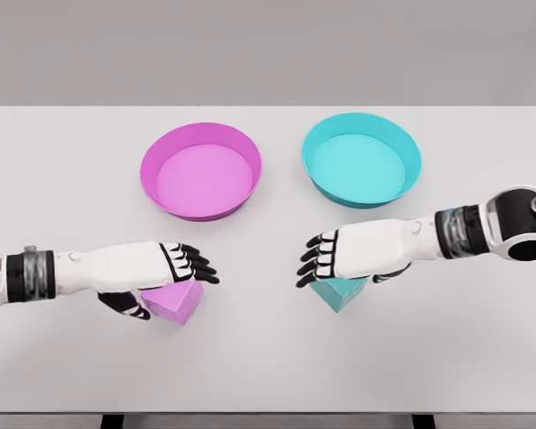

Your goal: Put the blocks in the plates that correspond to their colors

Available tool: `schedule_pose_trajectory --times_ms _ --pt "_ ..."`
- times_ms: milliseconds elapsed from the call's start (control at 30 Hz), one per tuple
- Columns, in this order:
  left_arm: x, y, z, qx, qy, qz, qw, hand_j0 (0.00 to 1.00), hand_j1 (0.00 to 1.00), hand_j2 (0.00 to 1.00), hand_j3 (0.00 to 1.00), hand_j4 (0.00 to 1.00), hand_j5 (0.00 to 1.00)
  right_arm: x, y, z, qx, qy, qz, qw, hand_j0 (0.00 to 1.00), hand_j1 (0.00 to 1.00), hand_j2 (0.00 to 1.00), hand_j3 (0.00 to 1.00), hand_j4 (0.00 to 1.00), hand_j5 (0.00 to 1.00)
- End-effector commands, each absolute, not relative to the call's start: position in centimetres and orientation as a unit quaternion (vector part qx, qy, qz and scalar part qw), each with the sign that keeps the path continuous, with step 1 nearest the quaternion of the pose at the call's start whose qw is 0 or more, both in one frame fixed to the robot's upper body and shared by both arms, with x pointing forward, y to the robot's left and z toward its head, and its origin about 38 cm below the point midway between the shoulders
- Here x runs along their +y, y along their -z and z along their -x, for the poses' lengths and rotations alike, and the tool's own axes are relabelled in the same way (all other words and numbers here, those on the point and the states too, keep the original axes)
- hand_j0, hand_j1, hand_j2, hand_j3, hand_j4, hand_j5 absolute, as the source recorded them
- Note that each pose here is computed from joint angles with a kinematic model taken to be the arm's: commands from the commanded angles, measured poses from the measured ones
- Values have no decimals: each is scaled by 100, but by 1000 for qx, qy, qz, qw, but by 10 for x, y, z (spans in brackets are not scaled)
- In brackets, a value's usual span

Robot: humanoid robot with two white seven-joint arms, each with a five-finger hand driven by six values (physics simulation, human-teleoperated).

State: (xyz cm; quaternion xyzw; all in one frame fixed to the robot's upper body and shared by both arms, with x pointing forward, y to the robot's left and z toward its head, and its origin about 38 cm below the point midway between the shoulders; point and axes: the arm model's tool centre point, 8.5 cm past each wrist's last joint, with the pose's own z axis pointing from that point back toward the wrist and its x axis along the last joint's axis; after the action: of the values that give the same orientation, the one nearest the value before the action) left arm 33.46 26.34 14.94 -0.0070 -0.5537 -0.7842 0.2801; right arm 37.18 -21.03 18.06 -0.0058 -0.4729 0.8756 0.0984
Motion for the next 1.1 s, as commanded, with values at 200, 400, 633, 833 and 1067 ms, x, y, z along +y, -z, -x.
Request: schedule_pose_trajectory --times_ms 200,400,633,833,1067 --pt "265 -145 -337 -553 781 9 290 100 100 100 100 100 100 -203 -177 -370 -477 -874 -4 97 100 100 100 100 100 100" --pt "266 -144 -337 -553 780 9 292 100 100 100 100 100 100 -202 -176 -370 -476 -874 -5 96 100 100 100 100 100 100" --pt "261 -140 -335 -550 784 11 287 86 86 86 86 86 86 -205 -171 -369 -455 -885 -7 96 96 96 96 96 96 96" --pt "261 -139 -334 -548 786 12 286 64 64 64 64 64 64 -206 -170 -368 -447 -890 -5 93 84 84 84 84 84 84" --pt "262 -143 -338 -547 787 6 284 47 47 47 47 47 47 -206 -178 -372 -455 -886 5 91 82 82 82 82 82 82"
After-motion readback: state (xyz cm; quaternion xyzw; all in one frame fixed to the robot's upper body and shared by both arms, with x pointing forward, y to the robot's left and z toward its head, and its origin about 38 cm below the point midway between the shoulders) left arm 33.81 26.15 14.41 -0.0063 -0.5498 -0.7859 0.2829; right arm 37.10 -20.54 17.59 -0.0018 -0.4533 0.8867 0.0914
